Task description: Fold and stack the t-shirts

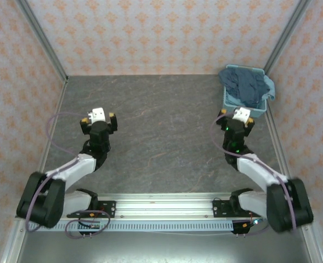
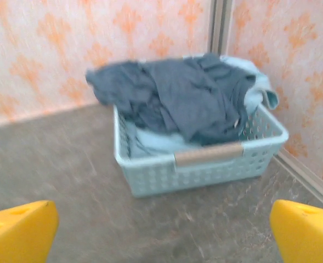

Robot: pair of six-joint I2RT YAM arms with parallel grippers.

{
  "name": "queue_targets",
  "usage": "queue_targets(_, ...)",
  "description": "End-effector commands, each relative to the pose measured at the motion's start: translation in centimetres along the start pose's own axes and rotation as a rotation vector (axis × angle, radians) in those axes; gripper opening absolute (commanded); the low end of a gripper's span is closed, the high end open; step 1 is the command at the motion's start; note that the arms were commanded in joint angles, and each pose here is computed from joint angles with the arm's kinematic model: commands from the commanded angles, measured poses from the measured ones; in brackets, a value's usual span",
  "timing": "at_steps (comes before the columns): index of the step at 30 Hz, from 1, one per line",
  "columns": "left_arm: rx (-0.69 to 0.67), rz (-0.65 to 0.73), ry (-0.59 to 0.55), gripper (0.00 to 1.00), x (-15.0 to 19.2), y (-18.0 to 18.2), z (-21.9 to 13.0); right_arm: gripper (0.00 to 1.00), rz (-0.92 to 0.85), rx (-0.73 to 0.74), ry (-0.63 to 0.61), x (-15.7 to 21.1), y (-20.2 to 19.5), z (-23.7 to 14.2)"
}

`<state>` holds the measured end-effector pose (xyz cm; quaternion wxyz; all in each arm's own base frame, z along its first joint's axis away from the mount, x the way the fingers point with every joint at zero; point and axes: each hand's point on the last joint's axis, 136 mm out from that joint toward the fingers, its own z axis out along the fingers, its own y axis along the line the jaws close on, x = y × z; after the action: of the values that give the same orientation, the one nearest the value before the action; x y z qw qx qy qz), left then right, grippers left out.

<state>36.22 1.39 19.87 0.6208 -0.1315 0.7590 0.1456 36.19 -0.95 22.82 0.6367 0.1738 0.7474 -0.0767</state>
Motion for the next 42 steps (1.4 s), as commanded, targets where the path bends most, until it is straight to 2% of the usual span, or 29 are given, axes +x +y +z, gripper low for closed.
queue_targets(1,-0.197,-0.161,-0.049,1.0,-6.2,3.2,-1.2,0.99,0.188,0.046,0.107,-6.2,-0.6,-2.0)
queue_targets(2,-0.259,-0.269,0.02,1.0,-7.0,4.2,-1.4,0.99,0.303,0.124,0.143,-6.5,-1.7,-2.3)
queue_targets(3,-0.289,-0.307,0.122,1.0,-7.4,4.9,-1.9,0.99,0.377,0.179,0.145,-6.8,-2.5,-1.9)
queue_targets(4,-0.335,-0.364,0.199,1.0,-7.7,5.6,-2.2,0.99,0.404,0.13,0.168,-7.1,-2.0,-0.9)
queue_targets(5,-0.246,-0.381,0.279,1.0,-7.8,4.0,-1.0,0.99,0.435,0.092,0.19,-7.3,-1.4,0.4)
queue_targets(7,-0.112,-0.458,0.375,1.0,-8.0,1.5,1.1,0.99,0.461,0.168,0.25,-7.1,-1.9,2.8)
queue_targets(11,0.165,-0.497,0.411,1.0,-10.0,-4.9,2.9,0.97,0.455,0.227,0.411,-5.8,-1.4,9.1)
queue_targets(17,0.409,-0.423,0.534,0.94,-10.0,-12.4,2.0,0.92,0.577,0.233,0.585,-1.7,-1.1,16.6)
queue_targets(23,0.523,-0.435,0.586,0.91,-9.4,-15.8,0.3,0.93,0.557,0.16,0.681,2.1,0.1,23.2)
queue_targets(28,0.558,-0.437,0.6,0.89,-9.3,-16.7,-0.9,0.93,0.545,0.156,0.7,4.3,0.2,26.4)
queue_targets(32,0.609,-0.466,0.583,0.88,-10.3,-17.0,-1.7,0.89,0.55,0.228,0.75,6.7,-0.7,27.8)
queue_targets(36,0.678,-0.471,0.566,0.88,-11.6,-17.6,-2.8,0.82,0.564,0.254,0.743,7.8,-1.0,28.7)
queue_targets(42,0.71,-0.448,0.573,0.88,-12.1,-17.6,-3.8,0.62,0.588,0.254,0.741,8.6,-0.8,29.6)
